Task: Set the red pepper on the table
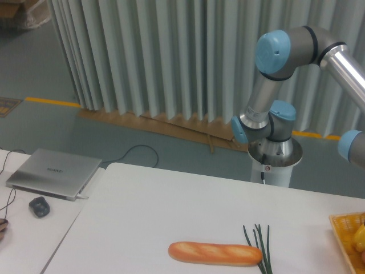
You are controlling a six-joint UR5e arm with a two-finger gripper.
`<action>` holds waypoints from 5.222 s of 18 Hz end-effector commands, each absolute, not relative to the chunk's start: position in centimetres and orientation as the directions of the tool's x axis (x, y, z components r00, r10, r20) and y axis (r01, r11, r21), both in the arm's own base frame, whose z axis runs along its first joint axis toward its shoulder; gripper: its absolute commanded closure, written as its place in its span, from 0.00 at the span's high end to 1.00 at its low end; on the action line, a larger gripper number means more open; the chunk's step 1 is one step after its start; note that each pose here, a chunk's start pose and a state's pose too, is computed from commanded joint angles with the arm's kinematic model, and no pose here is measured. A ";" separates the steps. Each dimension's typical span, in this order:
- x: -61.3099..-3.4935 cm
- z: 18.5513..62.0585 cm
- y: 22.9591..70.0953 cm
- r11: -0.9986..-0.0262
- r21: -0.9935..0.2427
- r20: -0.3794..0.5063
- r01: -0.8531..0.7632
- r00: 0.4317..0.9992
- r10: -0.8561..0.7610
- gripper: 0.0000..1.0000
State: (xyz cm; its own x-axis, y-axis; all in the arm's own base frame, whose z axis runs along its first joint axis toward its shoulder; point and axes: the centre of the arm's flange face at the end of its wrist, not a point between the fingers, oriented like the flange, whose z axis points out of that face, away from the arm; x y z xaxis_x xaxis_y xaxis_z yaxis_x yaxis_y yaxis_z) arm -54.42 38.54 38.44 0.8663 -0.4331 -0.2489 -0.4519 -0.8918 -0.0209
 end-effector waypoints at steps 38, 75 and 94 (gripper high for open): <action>-60.3 30.8 38.9 -0.866 0.085 -0.221 -0.493 0.838 -0.499 1.00; -56.2 32.9 41.5 -0.871 0.067 -0.237 -0.487 0.840 -0.488 0.51; -39.9 37.6 50.1 -0.908 -0.008 -0.165 -0.419 0.896 -0.412 0.51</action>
State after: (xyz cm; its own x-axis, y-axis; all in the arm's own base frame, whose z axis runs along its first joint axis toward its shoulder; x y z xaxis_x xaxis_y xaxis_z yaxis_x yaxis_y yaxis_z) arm -39.89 50.15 37.56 0.8962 -0.4116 -0.1653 -0.4186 -0.9082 -0.0081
